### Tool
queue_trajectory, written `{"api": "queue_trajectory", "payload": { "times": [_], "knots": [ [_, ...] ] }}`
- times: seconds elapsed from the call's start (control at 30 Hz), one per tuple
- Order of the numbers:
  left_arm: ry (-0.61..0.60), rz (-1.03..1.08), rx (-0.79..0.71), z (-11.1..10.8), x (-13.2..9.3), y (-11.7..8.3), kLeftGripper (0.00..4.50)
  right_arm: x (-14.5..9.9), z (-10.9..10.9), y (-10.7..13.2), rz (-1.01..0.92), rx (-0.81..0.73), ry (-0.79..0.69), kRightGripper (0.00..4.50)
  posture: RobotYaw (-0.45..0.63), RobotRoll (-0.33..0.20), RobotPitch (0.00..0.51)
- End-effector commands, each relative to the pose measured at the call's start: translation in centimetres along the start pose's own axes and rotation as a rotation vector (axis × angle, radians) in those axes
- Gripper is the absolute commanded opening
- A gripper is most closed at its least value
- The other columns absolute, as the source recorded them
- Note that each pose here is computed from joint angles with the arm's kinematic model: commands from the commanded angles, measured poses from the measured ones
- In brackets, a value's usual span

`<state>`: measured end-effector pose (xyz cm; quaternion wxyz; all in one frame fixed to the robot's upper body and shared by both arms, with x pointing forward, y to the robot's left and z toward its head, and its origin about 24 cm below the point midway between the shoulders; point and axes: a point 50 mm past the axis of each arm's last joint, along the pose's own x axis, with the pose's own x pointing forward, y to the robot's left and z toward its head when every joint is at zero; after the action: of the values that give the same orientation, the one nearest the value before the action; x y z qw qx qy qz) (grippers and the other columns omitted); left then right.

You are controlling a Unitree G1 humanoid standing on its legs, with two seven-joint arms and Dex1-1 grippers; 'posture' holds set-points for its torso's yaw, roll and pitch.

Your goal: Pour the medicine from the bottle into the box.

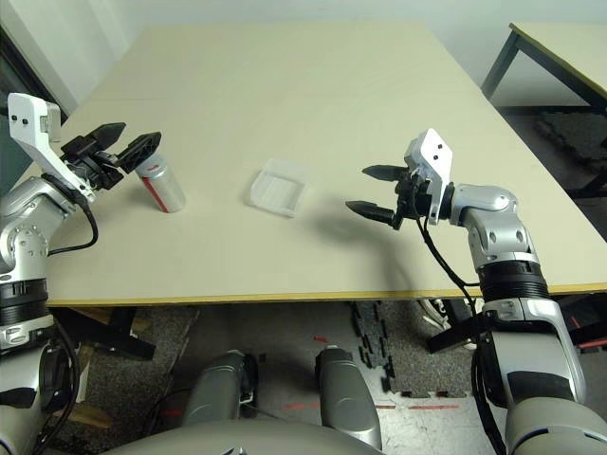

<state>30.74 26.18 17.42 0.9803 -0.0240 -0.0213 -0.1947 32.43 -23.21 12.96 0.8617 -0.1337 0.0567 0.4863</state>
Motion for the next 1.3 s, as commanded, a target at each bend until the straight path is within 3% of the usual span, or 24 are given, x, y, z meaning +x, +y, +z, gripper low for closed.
{"api": "queue_trajectory", "payload": {
  "times": [0.03,0.6,1.3],
  "knots": [
    [0.024,0.014,0.0,-1.1,-0.3,-0.2,4.49,0.2,-0.4,0.1,0.005,0.004,0.014,4.5,-0.1,0.0,0.099],
    [0.119,0.029,0.017,-6.1,-0.6,0.3,4.49,-0.1,-0.8,0.5,-0.02,0.01,0.009,4.5,-0.15,0.0,0.106],
    [0.151,0.005,0.1,-8.3,1.1,1.2,4.49,-0.4,-0.8,0.8,-0.045,0.014,-0.002,4.5,-0.19,0.0,0.108]
  ]
}}
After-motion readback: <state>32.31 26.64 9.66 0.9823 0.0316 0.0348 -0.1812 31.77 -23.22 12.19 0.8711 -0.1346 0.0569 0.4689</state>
